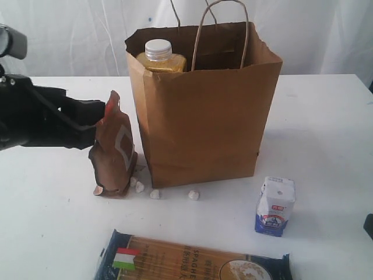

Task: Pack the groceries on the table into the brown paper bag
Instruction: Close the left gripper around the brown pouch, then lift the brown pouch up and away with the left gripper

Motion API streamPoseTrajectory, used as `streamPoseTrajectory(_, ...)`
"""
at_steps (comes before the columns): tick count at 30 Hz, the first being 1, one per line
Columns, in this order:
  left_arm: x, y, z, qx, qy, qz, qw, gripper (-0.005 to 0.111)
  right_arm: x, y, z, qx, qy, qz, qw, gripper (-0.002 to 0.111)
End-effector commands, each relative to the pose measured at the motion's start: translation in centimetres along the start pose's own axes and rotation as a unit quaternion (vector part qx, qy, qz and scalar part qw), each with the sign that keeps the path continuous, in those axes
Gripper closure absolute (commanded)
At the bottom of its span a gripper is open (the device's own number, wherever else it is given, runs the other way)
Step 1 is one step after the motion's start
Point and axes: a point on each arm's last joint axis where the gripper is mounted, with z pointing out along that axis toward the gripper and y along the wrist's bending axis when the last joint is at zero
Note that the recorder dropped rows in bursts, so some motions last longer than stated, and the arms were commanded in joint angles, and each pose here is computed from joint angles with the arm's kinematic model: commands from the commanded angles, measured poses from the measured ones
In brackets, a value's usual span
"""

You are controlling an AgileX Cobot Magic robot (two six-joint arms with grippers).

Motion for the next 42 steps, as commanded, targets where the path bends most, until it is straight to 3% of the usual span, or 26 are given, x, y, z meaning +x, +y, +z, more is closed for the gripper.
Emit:
streamPoseTrajectory(1,-0.7,0.0,2.1,-0.025,0.019,0.007,0.999,0.037,0.1,0.0,0.0,0.002,-0.003,0.002,1.0,0.108)
streamPoseTrajectory(8,-0.8,-0.2,5.4,-0.052,0.052,0.027,0.997,0.037,0.1,0.0,0.0,0.002,-0.003,0.002,1.0,0.108)
streamPoseTrajectory(19,1.8,1.1,8.8,-0.088,0.117,0.017,0.989,0.037,0.1,0.0,0.0,0.002,-0.003,0.002,1.0,0.108)
streamPoseTrajectory(27,3.2,1.7,10.6,-0.058,0.14,0.003,0.988,0.038,0.1,0.0,0.0,0.002,-0.003,0.002,1.0,0.108)
streamPoseTrajectory(33,3.9,1.7,11.3,-0.055,0.155,0.007,0.986,0.063,0.1,0.0,0.0,0.002,-0.003,0.002,1.0,0.108)
streamPoseTrajectory(39,4.3,1.9,11.5,-0.061,0.165,0.043,0.984,0.107,0.1,0.0,0.0,0.002,-0.003,0.002,1.0,0.108)
streamPoseTrajectory(42,4.3,2.5,11.3,-0.093,0.171,0.057,0.979,0.107,0.1,0.0,0.0,0.002,-0.003,0.002,1.0,0.108)
